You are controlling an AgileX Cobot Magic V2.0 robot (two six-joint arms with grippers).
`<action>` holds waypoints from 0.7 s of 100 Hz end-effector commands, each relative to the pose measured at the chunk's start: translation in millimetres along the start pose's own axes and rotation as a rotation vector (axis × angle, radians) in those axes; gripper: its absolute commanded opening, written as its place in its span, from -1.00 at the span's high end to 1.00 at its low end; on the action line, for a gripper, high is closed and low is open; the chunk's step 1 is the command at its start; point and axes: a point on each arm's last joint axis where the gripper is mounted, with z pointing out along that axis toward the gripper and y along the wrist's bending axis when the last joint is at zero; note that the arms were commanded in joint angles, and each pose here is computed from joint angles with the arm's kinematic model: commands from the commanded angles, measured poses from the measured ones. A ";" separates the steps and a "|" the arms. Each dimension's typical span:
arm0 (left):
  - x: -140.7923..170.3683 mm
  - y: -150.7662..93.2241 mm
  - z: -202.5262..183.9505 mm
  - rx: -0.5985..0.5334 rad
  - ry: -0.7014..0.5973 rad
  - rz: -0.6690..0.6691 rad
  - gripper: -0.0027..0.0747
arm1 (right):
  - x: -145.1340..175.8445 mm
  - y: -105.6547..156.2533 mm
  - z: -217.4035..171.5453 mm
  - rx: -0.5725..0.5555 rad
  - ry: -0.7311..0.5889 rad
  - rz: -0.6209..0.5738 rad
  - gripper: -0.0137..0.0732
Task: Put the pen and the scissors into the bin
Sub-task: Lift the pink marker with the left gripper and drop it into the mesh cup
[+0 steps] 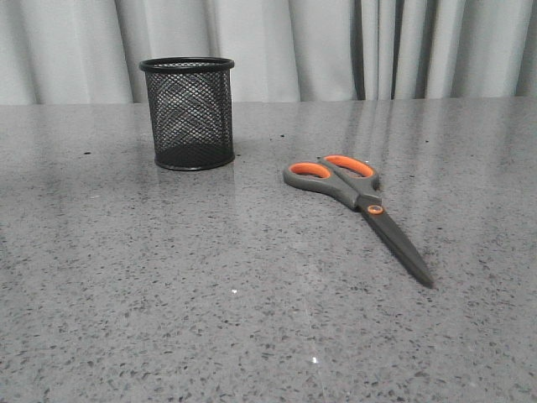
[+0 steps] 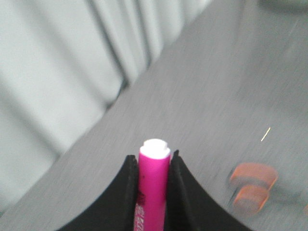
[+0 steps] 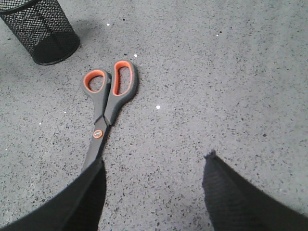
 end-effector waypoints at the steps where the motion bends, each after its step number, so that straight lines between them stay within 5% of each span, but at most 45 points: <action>1: -23.0 -8.4 -9.7 0.029 -0.309 -0.083 0.98 | -16.3 2.1 -4.0 -0.005 -0.096 -0.017 -0.23; 17: -1.5 -9.8 3.8 0.044 -0.514 -0.210 0.98 | -16.1 2.5 -4.0 -0.010 -0.093 -0.007 -0.23; 33: 36.1 -6.1 28.3 0.005 -0.435 -0.216 0.98 | -15.7 2.6 -3.9 -0.010 -0.089 -0.006 -0.23; 53: 57.2 -4.7 59.7 0.169 -0.427 -0.247 0.98 | -15.8 2.6 -3.9 -0.011 -0.091 -0.006 -0.23; 70: 66.9 0.7 73.6 0.170 -0.414 -0.192 0.98 | -15.8 2.6 -3.9 -0.011 -0.091 -0.006 -0.23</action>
